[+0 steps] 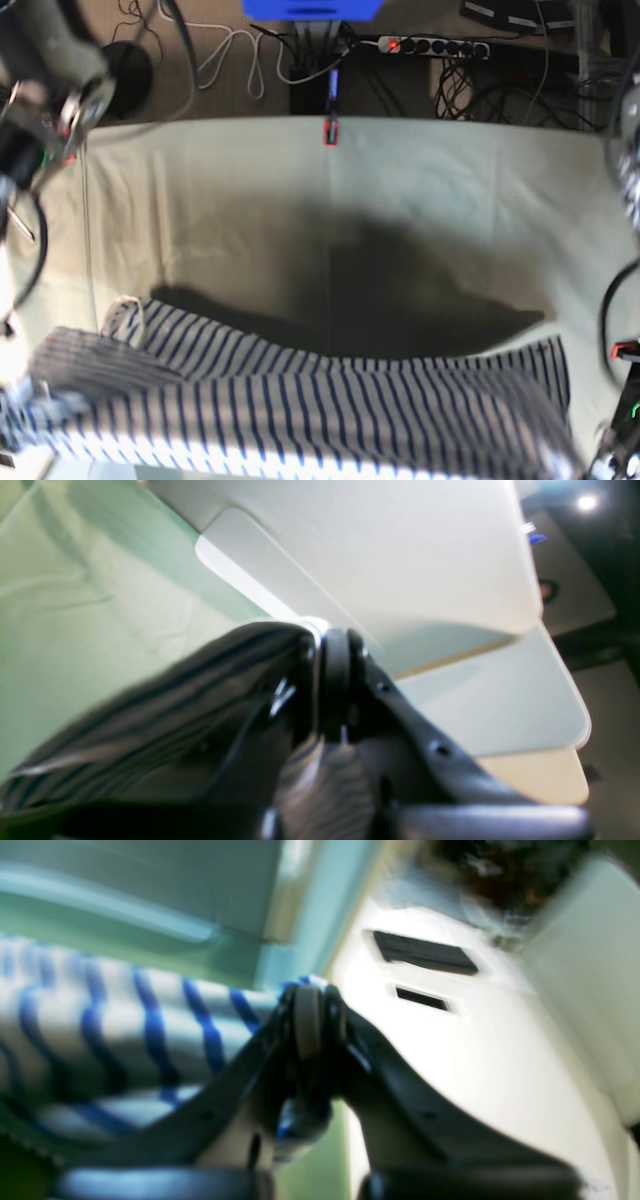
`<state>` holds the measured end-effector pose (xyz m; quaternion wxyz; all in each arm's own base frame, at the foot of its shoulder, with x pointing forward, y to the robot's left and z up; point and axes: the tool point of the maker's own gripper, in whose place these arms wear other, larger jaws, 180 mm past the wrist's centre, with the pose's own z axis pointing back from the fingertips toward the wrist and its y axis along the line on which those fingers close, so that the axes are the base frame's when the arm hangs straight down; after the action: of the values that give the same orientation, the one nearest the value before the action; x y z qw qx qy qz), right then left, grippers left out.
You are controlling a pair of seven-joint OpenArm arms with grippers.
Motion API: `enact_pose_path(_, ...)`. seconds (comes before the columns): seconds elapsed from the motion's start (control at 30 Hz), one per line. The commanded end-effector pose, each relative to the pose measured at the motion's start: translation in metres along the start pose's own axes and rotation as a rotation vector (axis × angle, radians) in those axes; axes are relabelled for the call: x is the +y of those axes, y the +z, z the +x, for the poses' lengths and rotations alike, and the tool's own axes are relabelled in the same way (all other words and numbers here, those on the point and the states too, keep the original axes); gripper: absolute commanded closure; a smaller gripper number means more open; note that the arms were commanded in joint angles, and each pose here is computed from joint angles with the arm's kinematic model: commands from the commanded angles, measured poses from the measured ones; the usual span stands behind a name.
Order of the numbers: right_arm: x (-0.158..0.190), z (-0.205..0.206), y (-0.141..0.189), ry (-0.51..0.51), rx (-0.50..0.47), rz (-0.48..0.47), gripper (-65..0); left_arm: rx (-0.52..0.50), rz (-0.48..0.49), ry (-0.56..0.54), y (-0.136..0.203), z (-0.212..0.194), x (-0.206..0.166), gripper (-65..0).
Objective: Layout the t-shirt on the table in an organized manner, then fold the t-shirt properly
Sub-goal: 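Swing the shirt down and lay it flat with both grippers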
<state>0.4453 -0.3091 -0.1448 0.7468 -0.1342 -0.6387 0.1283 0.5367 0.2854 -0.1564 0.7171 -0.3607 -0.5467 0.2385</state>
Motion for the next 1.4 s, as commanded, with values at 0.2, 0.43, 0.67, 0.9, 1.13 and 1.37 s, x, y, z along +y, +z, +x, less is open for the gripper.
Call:
enact_pose_path(0.2,-0.052,0.096,-0.08,-0.121,-0.14,0.052,0.0,-0.073,-0.101,0.0,-0.056,0.033,-0.09,-0.1)
enact_pose_path(0.43,-0.087,0.192,-0.081,-0.151,-0.363,0.041,0.0,-0.221,-0.202,-0.006,-0.06,0.077,-0.152,-0.1)
enact_pose_path(0.67,-0.096,0.204,-0.047,-0.058,-0.411,-0.037,0.0,-0.256,-0.251,-0.011,-0.054,0.091,-0.174,-0.1)
enact_pose_path(0.9,-0.043,0.078,-0.012,0.04,-0.198,-0.049,0.0,-0.063,-0.053,0.098,-0.059,-0.018,-0.042,-0.1)
enact_pose_path(1.13,0.036,-0.081,0.038,-0.067,0.088,0.037,0.0,0.004,0.186,0.277,0.007,-0.101,0.108,-0.1)
enact_pose_path(1.37,0.073,-0.159,0.08,-0.084,0.276,0.108,0.0,0.056,0.344,0.272,0.063,-0.134,0.177,-0.1)
